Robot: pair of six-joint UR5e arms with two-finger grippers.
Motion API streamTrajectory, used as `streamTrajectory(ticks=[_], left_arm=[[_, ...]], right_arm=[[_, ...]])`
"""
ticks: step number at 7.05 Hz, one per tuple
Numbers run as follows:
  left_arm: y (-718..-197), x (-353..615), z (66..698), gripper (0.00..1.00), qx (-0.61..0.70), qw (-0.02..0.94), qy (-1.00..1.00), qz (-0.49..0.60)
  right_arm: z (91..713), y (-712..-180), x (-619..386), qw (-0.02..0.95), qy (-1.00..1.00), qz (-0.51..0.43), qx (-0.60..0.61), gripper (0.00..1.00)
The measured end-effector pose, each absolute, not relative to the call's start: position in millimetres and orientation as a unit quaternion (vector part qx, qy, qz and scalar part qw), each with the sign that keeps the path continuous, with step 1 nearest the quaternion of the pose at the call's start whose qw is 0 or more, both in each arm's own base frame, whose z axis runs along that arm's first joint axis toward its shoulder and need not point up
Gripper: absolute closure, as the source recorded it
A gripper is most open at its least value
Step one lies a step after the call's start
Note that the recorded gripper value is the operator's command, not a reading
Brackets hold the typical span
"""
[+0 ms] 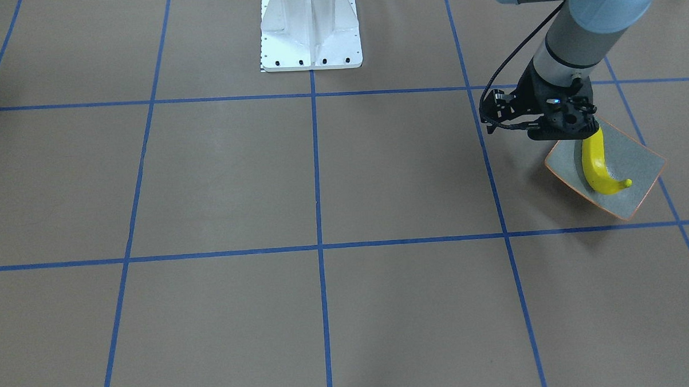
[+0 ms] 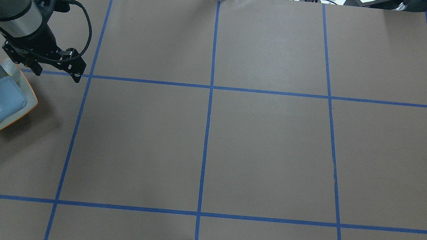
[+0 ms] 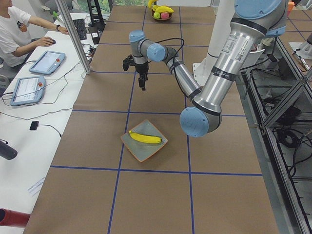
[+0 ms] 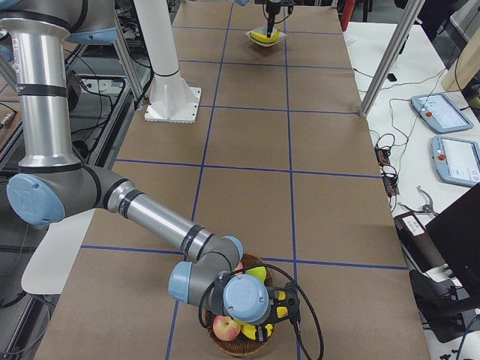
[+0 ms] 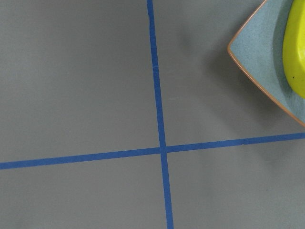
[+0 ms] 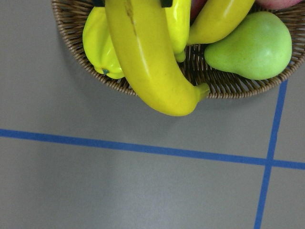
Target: Transfer all bananas from basket to plate
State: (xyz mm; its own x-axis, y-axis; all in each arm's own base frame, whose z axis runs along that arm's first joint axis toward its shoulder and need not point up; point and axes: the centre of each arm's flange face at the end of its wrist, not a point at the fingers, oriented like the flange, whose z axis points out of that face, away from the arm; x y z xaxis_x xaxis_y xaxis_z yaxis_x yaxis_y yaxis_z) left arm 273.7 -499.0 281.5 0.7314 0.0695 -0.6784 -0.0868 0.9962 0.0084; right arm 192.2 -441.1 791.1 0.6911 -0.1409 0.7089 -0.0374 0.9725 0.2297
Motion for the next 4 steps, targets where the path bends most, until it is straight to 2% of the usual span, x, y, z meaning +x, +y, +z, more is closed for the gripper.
streamTrajectory(ticks=[2, 4], left_arm=[[-499.1, 275.9, 277.6, 0.0, -0.01, 0.927, 0.374, 0.04], [-502.1, 282.1, 272.5, 0.0, -0.013, 0.917, 0.399, 0.028]], right_arm=[[745.8, -454.9, 192.5, 0.901, -0.418, 0.005, 0.116, 1.0], [694.4, -483.9, 151.3, 0.876, -0.471, 0.045, 0.092, 1.0]])
